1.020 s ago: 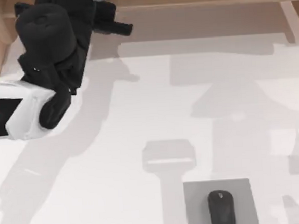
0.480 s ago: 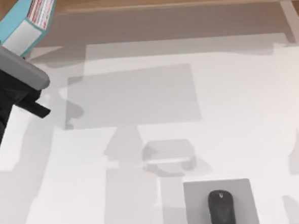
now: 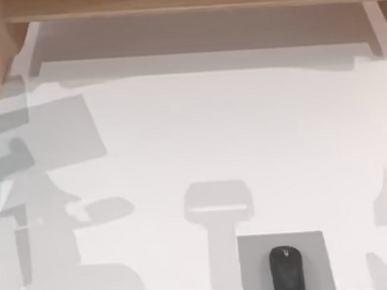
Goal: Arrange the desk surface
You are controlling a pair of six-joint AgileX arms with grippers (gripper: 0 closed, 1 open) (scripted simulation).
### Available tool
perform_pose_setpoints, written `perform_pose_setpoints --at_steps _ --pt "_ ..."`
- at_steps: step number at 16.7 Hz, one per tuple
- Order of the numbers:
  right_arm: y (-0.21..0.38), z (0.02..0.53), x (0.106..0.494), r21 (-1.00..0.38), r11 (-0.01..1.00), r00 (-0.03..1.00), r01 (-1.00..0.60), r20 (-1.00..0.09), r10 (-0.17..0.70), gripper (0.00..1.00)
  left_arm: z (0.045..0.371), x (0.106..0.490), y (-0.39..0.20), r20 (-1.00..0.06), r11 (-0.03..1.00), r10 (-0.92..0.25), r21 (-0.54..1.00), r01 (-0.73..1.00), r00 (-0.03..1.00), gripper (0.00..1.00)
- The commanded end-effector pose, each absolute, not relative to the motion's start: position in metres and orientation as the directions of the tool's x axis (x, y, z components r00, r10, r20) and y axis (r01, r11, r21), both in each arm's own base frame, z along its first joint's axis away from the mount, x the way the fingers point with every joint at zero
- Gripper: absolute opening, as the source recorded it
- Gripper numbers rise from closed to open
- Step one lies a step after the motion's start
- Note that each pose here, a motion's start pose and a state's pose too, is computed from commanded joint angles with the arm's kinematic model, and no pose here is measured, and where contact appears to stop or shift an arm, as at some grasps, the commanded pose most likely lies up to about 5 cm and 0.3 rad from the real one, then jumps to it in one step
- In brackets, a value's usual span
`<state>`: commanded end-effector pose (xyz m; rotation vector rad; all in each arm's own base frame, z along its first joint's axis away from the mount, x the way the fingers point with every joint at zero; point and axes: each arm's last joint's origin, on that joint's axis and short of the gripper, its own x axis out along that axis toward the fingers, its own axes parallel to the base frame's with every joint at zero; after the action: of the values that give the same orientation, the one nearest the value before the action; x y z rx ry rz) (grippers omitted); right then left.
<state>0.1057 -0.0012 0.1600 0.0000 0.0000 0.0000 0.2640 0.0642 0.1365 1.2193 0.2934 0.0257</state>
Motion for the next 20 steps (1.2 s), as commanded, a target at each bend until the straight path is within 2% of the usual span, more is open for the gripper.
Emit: perform_pose_setpoints --at_steps 5,11,15,20 --pt "-0.001 0.16 0.106 0.0 1.0 1.0 0.0 0.0 0.0 1.0 0.144 0.294 0.123 -0.218 0.191 0.194 0.965 0.181 0.956 0.0" --pt "-0.001 0.16 0.106 0.0 1.0 1.0 0.0 0.0 0.0 1.0 0.155 0.332 0.167 -0.23 0.042 0.069 0.973 0.228 0.971 0.0" --pt "-0.001 0.16 0.106 0.0 1.0 1.0 0.0 0.0 0.0 1.0 0.153 0.346 0.177 -0.26 0.002 -0.021 0.966 0.26 0.965 0.0" --pt "-0.001 0.16 0.106 0.0 1.0 1.0 0.0 0.0 0.0 1.0 0.152 0.348 0.178 -0.264 -0.002 -0.033 0.964 0.265 0.964 0.0"
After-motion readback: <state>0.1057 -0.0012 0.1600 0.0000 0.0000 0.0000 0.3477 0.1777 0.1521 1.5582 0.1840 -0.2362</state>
